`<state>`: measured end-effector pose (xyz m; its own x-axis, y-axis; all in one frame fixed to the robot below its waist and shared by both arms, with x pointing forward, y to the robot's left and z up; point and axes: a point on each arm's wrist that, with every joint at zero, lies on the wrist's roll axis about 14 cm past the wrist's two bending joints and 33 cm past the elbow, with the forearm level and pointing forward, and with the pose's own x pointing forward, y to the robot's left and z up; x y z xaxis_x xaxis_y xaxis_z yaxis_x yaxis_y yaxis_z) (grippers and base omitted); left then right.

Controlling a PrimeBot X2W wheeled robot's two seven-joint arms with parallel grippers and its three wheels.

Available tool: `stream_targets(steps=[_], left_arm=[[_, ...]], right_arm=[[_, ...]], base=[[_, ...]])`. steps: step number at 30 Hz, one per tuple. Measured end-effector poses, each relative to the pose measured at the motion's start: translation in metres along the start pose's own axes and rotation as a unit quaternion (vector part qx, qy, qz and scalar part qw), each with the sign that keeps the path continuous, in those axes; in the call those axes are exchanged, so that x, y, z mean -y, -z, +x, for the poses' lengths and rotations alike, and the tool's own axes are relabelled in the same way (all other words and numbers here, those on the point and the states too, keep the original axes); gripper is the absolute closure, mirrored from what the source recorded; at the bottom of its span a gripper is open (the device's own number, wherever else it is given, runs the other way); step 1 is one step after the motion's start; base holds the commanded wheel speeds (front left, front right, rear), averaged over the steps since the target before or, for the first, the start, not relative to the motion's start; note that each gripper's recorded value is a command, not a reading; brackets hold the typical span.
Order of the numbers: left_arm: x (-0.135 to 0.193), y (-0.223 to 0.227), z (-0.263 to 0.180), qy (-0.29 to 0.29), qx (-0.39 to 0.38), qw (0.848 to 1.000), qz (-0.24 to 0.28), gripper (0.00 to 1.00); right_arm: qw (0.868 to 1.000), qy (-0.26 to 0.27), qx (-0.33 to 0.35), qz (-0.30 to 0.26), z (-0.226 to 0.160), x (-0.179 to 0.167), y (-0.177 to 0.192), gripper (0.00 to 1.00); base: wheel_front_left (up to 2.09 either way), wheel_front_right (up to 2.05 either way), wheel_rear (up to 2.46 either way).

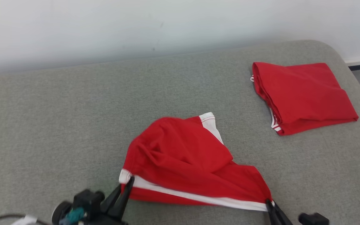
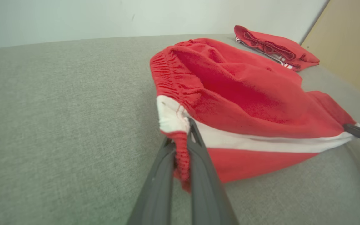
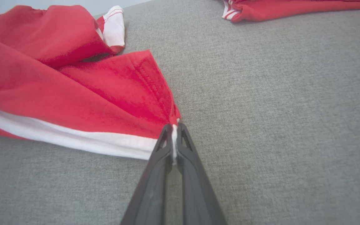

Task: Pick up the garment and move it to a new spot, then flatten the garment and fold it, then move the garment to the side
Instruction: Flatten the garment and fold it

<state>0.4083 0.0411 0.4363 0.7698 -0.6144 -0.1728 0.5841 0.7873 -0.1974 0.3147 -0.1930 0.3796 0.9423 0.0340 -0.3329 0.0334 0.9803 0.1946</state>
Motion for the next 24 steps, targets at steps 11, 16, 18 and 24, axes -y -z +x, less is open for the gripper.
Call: stream_targets(steps=[11, 16, 18, 24], left_arm=[[-0.002, -0.024, -0.036, -0.041, 0.056, 0.998, -0.006, 1.0], [-0.003, -0.06, -0.034, -0.034, 0.098, 0.995, 0.01, 1.0], [-0.005, -0.092, -0.02, -0.008, 0.118, 0.992, 0.04, 1.0], [-0.026, -0.172, 0.023, 0.021, 0.142, 0.983, 0.117, 1.0]], right_arm=[[0.998, -0.018, 0.053, 0.013, -0.01, 0.002, -0.033, 1.0], [0.994, -0.05, 0.088, 0.045, 0.005, -0.014, -0.066, 1.0], [0.99, -0.082, 0.104, 0.053, 0.026, -0.027, -0.096, 1.0], [0.977, -0.144, 0.155, 0.026, 0.088, -0.054, -0.195, 1.0]], base=[[0.0, 0.0, 0.0], [0.0, 0.0, 0.0], [0.0, 0.0, 0.0], [0.0, 0.0, 0.0]])
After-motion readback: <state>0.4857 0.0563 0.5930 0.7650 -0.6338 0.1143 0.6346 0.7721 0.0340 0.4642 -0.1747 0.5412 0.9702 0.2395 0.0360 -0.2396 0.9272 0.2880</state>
